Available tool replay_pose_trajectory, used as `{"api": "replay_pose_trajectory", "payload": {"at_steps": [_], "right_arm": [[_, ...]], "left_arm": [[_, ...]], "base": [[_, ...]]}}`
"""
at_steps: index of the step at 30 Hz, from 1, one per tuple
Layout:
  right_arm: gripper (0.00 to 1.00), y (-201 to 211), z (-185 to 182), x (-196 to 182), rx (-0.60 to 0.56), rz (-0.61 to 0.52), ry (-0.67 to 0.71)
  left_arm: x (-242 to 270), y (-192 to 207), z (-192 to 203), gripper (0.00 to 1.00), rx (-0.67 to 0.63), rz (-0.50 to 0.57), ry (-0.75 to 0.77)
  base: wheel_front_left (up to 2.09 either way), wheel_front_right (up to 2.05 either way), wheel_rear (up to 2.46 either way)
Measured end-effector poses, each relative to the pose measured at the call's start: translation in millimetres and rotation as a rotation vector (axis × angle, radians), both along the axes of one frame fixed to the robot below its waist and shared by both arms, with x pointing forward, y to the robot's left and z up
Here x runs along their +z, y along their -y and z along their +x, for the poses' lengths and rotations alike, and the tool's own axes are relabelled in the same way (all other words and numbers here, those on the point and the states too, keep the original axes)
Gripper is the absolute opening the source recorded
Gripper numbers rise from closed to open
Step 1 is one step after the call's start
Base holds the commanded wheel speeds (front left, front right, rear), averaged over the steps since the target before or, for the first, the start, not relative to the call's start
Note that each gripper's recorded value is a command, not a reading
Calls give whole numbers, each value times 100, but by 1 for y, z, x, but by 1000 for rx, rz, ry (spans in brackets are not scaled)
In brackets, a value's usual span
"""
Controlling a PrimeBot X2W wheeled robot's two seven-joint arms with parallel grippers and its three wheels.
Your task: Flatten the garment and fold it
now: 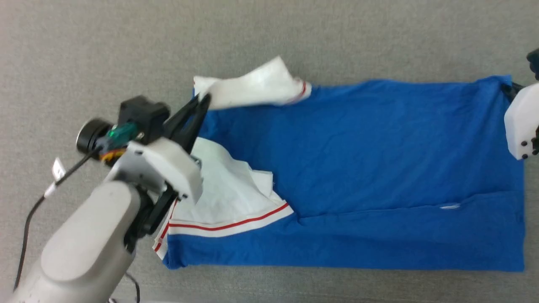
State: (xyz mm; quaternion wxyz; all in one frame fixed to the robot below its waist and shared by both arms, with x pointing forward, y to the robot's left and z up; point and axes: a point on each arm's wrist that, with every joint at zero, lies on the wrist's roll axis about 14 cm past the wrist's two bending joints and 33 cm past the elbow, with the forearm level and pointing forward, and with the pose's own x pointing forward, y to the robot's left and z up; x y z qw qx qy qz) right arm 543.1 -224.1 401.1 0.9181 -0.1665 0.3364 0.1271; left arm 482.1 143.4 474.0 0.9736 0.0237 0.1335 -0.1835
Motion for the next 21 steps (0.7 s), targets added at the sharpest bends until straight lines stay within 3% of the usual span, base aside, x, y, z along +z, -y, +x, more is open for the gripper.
{"api": "replay_pose_trajectory", "payload": {"at_steps": [10, 16, 21], "right_arm": [[0, 10, -43, 46, -70, 165, 178], [0, 8, -85, 53, -83, 230, 208], [0, 8, -118, 41, -68, 199, 151]], "left_arm": [[-2, -26, -60, 0, 127, -94, -45], [-11, -30, -102, 0, 166, -142, -117], [-41, -28, -136, 0, 154, -124, -257]], "base": [[0, 0, 0], [0, 0, 0], [0, 0, 0]]}}
